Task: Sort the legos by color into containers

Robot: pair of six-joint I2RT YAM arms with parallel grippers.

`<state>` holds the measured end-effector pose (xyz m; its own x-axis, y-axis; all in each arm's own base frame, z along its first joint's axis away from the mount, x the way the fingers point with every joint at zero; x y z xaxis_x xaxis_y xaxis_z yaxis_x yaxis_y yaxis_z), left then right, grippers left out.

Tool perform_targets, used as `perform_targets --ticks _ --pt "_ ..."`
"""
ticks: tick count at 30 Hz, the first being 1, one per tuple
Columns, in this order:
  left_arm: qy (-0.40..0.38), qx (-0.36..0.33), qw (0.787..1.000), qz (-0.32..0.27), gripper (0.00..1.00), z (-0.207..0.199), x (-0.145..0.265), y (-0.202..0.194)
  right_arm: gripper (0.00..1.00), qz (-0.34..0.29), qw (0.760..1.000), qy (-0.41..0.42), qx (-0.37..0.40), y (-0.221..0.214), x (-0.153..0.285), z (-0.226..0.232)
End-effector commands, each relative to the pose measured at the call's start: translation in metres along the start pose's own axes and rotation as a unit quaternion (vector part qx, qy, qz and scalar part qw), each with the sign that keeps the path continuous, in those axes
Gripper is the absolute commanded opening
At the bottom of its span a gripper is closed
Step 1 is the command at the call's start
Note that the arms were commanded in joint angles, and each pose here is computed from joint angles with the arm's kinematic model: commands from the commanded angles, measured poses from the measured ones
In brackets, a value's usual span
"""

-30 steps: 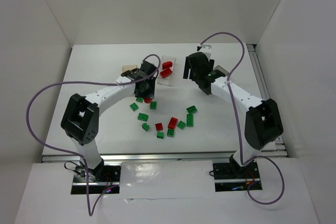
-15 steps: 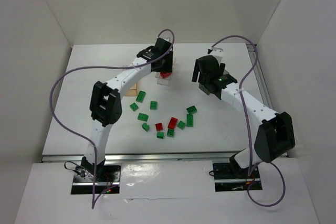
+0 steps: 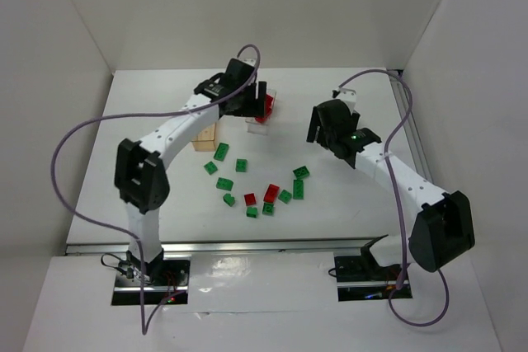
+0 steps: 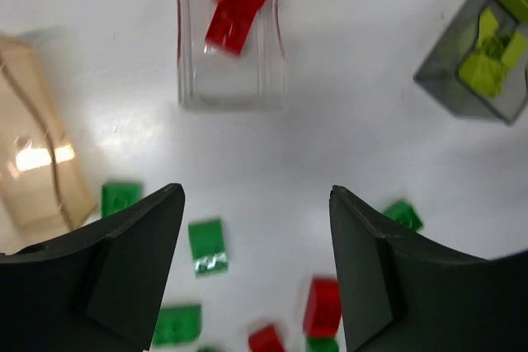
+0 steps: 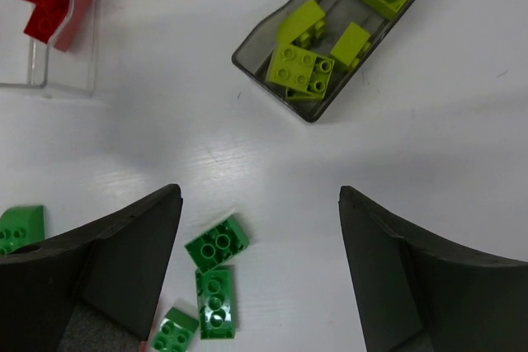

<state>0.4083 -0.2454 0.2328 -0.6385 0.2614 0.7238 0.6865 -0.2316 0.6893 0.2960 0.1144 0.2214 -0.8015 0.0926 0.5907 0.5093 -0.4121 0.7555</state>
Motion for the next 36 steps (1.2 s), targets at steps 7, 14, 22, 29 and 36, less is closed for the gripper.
perform_targets --ticks 7,14,22,29,36 --pt "-0.031 -0.003 0.998 0.052 0.92 -0.003 0.041 -0.100 0.84 0.025 0.999 0.030 -0.005 -0.023 0.014 0.011" --pt "-0.003 -0.003 0.998 0.069 0.88 -0.008 0.014 -0.129 0.84 0.037 0.999 0.034 0.015 -0.037 0.016 0.022" --pt "0.050 -0.003 0.994 0.102 0.81 -0.003 -0.018 -0.138 0.84 0.040 0.999 0.025 0.015 -0.040 0.011 0.022" --pt "0.065 0.003 0.990 0.127 0.67 -0.003 -0.032 -0.145 0.84 0.033 0.999 0.007 0.024 -0.040 0.007 0.020" --pt "0.067 -0.004 0.988 0.140 0.54 -0.003 -0.035 -0.149 0.85 0.025 0.999 -0.006 0.032 -0.037 0.005 0.018"
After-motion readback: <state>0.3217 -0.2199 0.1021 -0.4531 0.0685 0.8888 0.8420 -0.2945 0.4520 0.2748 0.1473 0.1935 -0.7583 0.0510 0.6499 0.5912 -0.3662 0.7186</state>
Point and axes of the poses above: each gripper's point midway between its finger pads, its own x axis back along the fingers, its own z axis along the line the jaws close on, y = z × x, the point moved 8 cm from there along x, back along the fingers, and after that the axes turned 14 degrees about -x, right-handed, at the moved point
